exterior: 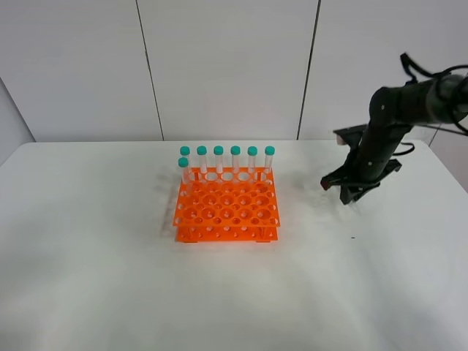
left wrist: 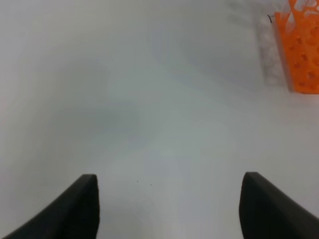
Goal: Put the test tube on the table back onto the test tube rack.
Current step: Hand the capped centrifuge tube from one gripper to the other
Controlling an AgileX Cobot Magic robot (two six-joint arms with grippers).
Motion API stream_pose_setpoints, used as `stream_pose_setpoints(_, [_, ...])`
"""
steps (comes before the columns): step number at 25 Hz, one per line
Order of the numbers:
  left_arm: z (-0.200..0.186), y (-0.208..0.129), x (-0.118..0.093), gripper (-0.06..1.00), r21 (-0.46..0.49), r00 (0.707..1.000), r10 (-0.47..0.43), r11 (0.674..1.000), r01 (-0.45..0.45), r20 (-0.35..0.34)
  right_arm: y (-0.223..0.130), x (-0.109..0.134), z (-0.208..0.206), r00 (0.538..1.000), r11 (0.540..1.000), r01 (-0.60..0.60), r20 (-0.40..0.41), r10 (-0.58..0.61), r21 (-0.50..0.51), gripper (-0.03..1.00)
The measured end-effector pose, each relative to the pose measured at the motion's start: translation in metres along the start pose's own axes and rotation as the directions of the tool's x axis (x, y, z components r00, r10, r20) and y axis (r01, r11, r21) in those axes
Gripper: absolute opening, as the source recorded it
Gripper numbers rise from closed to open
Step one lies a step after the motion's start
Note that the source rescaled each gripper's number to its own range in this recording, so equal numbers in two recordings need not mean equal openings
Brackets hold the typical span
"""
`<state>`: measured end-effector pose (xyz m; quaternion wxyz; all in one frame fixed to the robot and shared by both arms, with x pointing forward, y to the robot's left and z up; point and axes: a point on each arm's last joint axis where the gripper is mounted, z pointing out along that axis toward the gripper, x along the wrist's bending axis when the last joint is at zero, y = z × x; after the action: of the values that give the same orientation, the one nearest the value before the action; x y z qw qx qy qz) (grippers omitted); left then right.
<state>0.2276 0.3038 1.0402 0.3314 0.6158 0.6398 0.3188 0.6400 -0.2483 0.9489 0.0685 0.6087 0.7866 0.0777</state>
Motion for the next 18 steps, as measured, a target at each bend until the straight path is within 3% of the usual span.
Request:
stream_pose_setpoints(5, [0.0,0.0,0.0,0.89,0.0,1.0,0.0,1.0,0.0,0.0,-0.011,0.002,-0.094,1.0,0.984,0.011,0.031,-0.005,-0.177,0.0])
stream_pose_setpoints(9, [0.0,0.0,0.0,0.89,0.0,1.0,0.0,1.0,0.0,0.0,-0.047,0.007,-0.138,0.999,0.976,0.012,0.04,-0.004,-0.218,0.0])
stream_pose_setpoints(13, [0.0,0.0,0.0,0.89,0.0,1.0,0.0,1.0,0.0,0.0,-0.094,0.016,-0.152,1.0,0.976,-0.024,0.001,0.025,-0.215,0.0])
stream_pose_setpoints(18, [0.0,0.0,0.0,0.89,0.0,1.0,0.0,1.0,0.0,0.0,-0.128,0.024,-0.138,0.997,0.976,-0.068,-0.048,0.059,-0.208,0.0])
